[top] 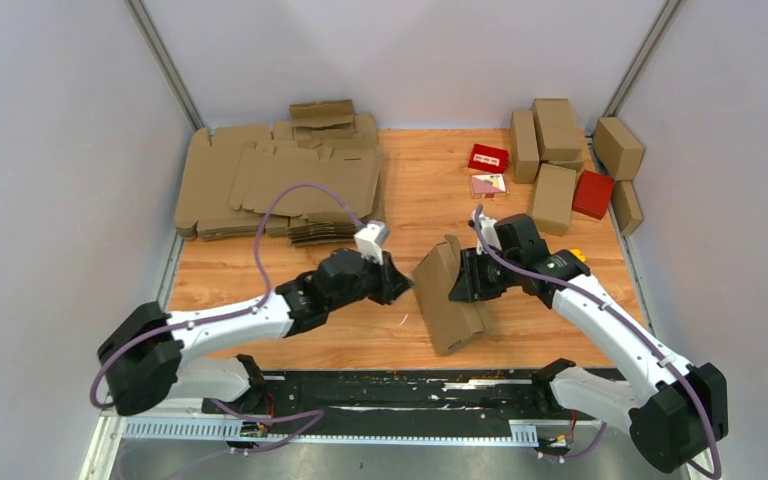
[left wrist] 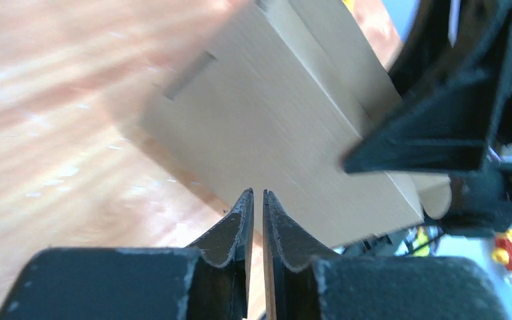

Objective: Fold the paper box

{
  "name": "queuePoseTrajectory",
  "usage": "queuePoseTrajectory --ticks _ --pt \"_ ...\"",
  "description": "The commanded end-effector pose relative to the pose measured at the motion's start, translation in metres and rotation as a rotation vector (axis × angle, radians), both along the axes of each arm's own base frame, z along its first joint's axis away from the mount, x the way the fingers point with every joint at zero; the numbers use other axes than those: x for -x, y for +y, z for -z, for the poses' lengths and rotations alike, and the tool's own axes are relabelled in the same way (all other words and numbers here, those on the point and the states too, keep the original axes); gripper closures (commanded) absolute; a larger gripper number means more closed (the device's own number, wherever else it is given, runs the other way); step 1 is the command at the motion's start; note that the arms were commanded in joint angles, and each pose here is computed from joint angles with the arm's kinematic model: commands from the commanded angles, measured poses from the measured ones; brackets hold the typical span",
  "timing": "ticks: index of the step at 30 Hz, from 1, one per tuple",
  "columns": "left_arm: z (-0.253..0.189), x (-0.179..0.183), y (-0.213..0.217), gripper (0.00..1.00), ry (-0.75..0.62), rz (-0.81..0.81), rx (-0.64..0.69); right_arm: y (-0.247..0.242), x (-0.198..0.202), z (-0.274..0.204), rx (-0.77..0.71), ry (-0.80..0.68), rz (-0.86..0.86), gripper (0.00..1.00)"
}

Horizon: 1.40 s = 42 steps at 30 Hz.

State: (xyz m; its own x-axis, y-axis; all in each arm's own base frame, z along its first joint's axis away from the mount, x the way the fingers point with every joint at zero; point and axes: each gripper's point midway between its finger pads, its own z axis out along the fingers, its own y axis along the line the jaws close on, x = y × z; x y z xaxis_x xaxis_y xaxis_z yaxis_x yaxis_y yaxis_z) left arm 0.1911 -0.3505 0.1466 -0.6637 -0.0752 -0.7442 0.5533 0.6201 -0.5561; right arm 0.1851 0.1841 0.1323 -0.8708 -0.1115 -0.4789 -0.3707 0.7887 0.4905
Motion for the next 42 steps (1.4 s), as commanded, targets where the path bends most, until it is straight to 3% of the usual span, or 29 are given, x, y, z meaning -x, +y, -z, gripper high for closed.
queuePoseTrajectory --ticks 1,2,6,8,11,17,25,34,42 --pt "-0.007 -0.029 0.052 0.81 -0.042 -0.100 0.003 0.010 -0.004 -0.020 0.067 -0.083 -0.108 0.74" --pt "-0.009 -0.033 0.061 0.77 -0.053 -0.111 0.009 0.013 -0.002 -0.021 0.090 -0.088 -0.135 0.74" --pt "-0.028 -0.046 0.081 0.45 -0.140 -0.117 0.021 0.031 0.004 -0.022 0.171 -0.092 -0.255 0.73" --pt "-0.039 -0.051 0.087 0.36 -0.202 -0.105 0.020 0.039 0.006 -0.022 0.218 -0.095 -0.307 0.72" --pt "-0.050 -0.056 0.091 0.28 -0.275 -0.062 0.052 0.050 0.007 -0.022 0.264 -0.114 -0.376 0.71" --pt "-0.067 -0.061 0.087 0.22 -0.338 0.013 0.173 0.060 0.009 -0.015 0.303 -0.143 -0.465 0.69" --pt "-0.065 -0.057 0.077 0.30 -0.378 0.099 0.168 0.064 0.010 -0.012 0.299 -0.143 -0.483 0.69" --pt "-0.054 -0.053 0.062 0.54 -0.342 0.204 0.173 0.072 0.012 -0.010 0.307 -0.130 -0.508 0.69" --pt "-0.047 -0.061 0.065 0.58 -0.334 0.174 0.125 0.078 0.015 -0.008 0.316 -0.124 -0.529 0.69"
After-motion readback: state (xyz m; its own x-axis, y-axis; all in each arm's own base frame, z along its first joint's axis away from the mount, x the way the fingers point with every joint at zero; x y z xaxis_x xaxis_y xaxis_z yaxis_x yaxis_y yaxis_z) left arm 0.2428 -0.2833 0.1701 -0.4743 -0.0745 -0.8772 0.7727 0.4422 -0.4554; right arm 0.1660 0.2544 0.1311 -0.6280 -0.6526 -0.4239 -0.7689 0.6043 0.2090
